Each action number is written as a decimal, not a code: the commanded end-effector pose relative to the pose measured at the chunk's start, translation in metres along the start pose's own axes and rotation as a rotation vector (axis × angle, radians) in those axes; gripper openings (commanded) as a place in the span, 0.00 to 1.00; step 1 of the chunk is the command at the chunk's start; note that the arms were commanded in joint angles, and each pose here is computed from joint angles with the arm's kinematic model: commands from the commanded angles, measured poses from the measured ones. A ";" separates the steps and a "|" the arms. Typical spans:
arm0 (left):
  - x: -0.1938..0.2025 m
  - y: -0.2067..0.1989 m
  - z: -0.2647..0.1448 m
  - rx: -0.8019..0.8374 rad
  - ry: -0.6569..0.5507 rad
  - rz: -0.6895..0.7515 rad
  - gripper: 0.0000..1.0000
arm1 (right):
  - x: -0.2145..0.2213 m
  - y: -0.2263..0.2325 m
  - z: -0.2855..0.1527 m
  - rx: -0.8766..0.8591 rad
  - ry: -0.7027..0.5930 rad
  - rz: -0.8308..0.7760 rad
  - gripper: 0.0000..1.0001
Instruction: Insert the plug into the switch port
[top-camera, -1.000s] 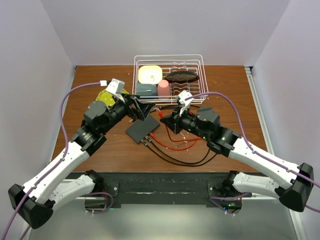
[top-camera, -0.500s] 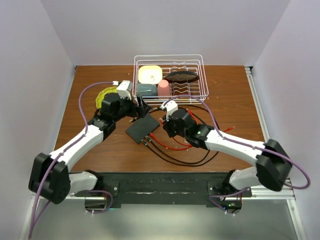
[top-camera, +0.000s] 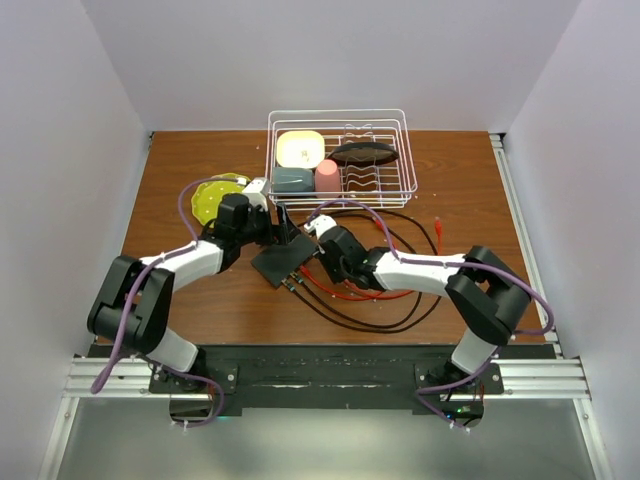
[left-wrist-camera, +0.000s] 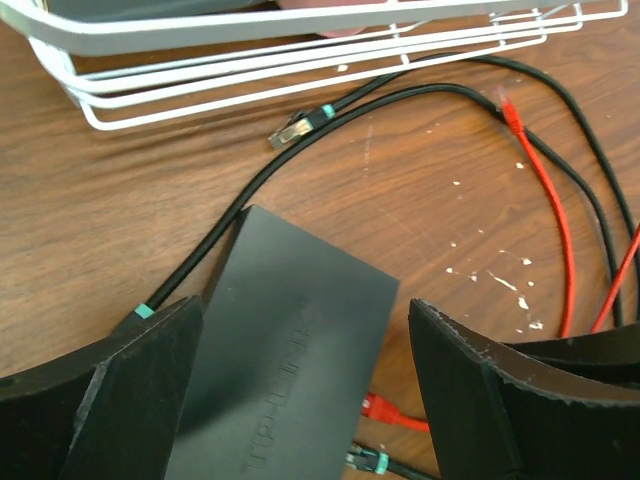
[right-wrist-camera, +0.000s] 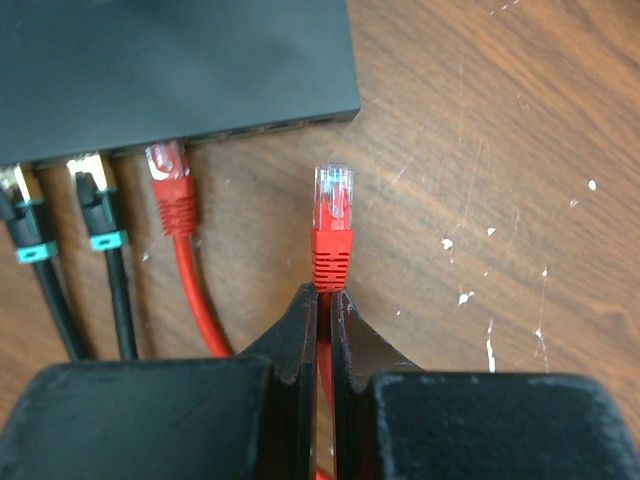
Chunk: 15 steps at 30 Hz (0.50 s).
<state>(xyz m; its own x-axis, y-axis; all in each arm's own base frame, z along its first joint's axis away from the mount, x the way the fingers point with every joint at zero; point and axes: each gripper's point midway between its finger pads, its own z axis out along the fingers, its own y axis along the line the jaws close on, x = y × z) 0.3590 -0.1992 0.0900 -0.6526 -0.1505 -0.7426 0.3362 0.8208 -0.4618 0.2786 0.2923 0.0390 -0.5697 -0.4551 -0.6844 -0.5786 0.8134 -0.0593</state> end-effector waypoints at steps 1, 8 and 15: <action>-0.008 0.004 0.006 0.034 -0.061 0.018 0.87 | -0.027 -0.003 0.001 0.039 -0.062 -0.007 0.00; 0.004 0.013 0.013 0.027 -0.032 0.010 0.87 | -0.026 -0.004 0.005 0.043 -0.055 -0.021 0.00; 0.017 0.017 0.021 0.047 0.007 -0.004 0.83 | -0.023 0.010 0.013 -0.003 -0.037 -0.044 0.00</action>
<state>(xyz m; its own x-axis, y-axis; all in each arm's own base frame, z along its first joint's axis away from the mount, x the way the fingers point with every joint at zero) 0.3614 -0.1960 0.0562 -0.6812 -0.1514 -0.7163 0.3262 0.8131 -0.4821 0.2871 0.2968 0.0376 -0.5570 -0.4712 -0.6839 -0.5792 0.8106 -0.0867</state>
